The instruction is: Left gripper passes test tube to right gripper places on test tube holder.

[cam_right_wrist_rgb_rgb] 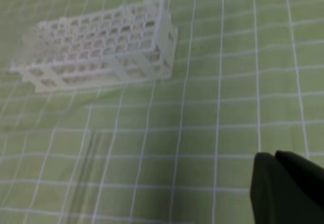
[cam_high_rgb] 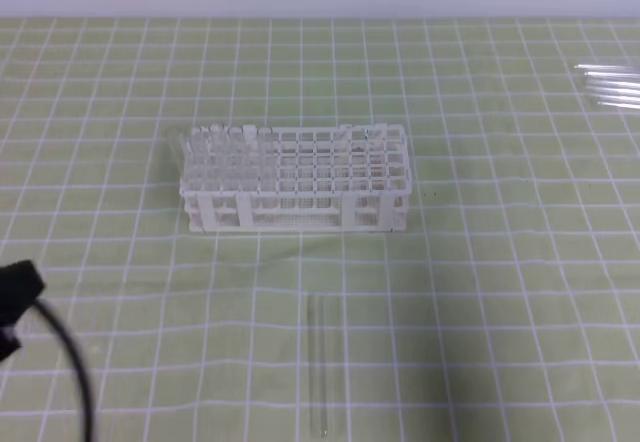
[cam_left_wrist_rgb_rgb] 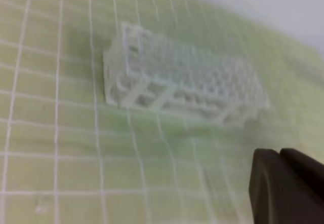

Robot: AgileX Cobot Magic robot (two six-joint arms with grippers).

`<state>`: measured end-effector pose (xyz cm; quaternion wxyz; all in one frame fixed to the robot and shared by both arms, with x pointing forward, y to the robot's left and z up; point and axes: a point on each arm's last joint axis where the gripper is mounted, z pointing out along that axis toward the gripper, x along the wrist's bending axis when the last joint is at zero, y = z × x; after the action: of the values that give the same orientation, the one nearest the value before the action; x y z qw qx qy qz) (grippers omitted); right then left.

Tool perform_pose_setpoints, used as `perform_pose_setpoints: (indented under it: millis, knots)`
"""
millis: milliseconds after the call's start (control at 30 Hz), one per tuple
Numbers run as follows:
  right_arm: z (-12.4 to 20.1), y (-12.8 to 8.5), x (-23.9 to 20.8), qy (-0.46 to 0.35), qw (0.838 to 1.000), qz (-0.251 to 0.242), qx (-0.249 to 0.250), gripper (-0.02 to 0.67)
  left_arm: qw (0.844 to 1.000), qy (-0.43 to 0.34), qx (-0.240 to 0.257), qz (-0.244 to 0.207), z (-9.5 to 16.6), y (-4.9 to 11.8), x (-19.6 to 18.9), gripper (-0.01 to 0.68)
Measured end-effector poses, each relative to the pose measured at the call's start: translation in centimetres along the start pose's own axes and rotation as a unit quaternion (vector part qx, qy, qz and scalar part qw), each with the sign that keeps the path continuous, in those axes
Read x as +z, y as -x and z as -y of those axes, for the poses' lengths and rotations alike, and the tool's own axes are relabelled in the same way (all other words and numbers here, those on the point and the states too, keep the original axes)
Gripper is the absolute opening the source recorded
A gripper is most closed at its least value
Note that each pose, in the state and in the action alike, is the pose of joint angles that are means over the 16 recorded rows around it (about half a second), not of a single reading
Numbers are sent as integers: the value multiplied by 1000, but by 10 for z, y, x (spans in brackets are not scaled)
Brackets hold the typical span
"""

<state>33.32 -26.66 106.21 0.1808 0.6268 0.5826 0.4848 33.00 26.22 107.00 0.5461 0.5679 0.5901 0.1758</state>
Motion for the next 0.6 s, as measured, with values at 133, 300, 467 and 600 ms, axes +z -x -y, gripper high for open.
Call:
perform_pose_setpoints:
  millis: [133, 300, 467, 600]
  knots:
    - [-9, -2, 10, -63, 998, 7, -4, -18, 997, -76, 11, 5, -11, 4, 16, -2]
    - [-15, -1, 23, -119, 993, 16, -1, -18, 988, -150, 16, 17, -17, 7, 36, -2]
    - [-15, 2, 34, -149, 989, 21, 4, -17, 978, -206, 7, 31, -14, 13, 58, -2]
    - [-15, 3, 39, -160, 987, 23, 5, -17, 967, -251, 8, 37, -7, 23, 77, -2]
